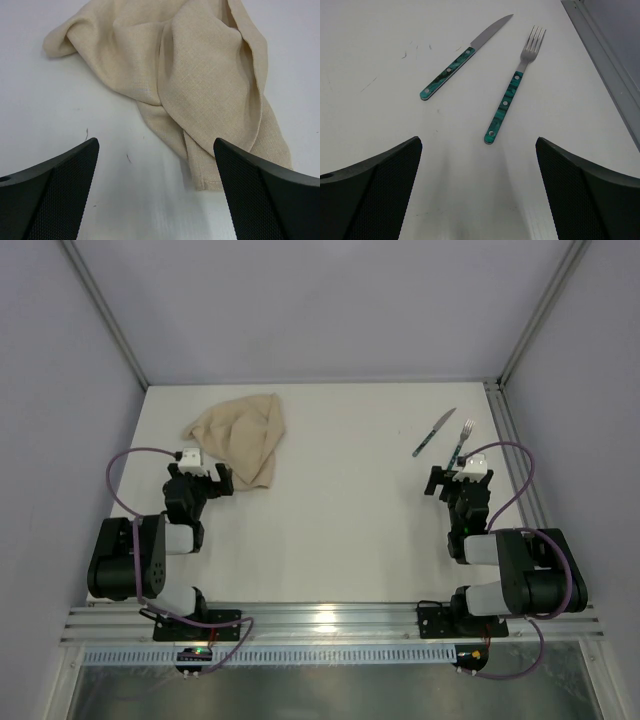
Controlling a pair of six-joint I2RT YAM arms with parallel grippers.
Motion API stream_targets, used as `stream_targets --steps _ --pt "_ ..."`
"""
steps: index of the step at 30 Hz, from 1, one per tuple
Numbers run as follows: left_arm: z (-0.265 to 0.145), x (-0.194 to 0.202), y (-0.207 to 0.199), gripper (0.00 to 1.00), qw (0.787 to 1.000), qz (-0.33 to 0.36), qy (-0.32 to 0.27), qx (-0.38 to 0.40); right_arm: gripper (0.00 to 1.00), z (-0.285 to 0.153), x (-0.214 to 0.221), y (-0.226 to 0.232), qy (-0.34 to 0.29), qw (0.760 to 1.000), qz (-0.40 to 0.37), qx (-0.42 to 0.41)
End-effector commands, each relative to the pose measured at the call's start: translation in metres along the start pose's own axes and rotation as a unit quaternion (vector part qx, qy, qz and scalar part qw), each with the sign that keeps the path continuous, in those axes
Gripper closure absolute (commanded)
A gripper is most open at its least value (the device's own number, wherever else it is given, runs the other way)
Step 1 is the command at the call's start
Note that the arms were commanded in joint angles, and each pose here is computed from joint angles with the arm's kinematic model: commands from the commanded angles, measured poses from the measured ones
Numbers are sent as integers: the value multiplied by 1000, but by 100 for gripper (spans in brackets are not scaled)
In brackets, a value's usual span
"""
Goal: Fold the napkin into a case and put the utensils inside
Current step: Pick up the crumpled napkin from the corner of the board.
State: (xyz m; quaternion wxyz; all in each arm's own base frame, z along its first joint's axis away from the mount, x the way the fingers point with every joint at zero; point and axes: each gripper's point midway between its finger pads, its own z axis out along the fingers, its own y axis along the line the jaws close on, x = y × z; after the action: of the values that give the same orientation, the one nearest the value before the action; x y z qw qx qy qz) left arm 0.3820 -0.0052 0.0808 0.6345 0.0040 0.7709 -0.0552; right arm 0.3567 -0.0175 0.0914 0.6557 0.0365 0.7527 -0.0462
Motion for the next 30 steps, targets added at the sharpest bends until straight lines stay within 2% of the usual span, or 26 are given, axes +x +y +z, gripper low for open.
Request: stream_targets --steps 1,6,7,8,12,13,14,15,16,17,20,23,25,26,28,30 --pt "0 -11 -2 1 1000 6 -18 5 1 6 -26 0 -41 999 9 2" --pt "0 -11 -2 1 1000 6 -18 5 1 6 -34 -5 -42 999 12 17" --pt "0 -11 -2 1 1000 7 -18 5 1 5 -26 -6 -16 1000 7 25" --pt "0 -11 -2 1 1000 6 -17 5 2 12 -41 -5 -23 999 7 29" --pt "0 -16 -4 1 1000 9 -25 9 5 10 -53 9 -14 999 -25 26" --pt "-3 -14 -10 1 1000 5 -5 27 5 8 -55 12 -14 999 -44 27" --pt "6 -32 -11 1 999 -2 -8 36 5 8 -64 16 -22 998 -51 30" --pt "11 -37 -2 1 999 -11 10 28 5 6 -69 24 -24 998 -57 30" --pt "5 0 -3 1 992 -30 115 28 5 6 -65 29 -7 998 -59 22" --pt "22 -34 -7 6 993 -9 110 52 5 9 -79 38 -16 999 -47 9" --pt "18 -22 -24 12 977 -24 186 104 8 14 -93 68 -7 998 -1 -56" --pt "10 -16 -37 12 969 13 211 127 13 18 -98 96 18 996 13 -92" --pt "9 -10 -33 12 964 68 232 108 15 17 -88 112 48 993 10 -111" --pt "8 -3 -50 12 957 94 247 120 16 18 -95 121 48 991 13 -121" --pt "9 3 -45 12 946 143 275 95 18 16 -88 135 71 987 13 -142" --pt "9 20 -56 17 929 174 312 101 20 12 -94 155 73 982 19 -172"
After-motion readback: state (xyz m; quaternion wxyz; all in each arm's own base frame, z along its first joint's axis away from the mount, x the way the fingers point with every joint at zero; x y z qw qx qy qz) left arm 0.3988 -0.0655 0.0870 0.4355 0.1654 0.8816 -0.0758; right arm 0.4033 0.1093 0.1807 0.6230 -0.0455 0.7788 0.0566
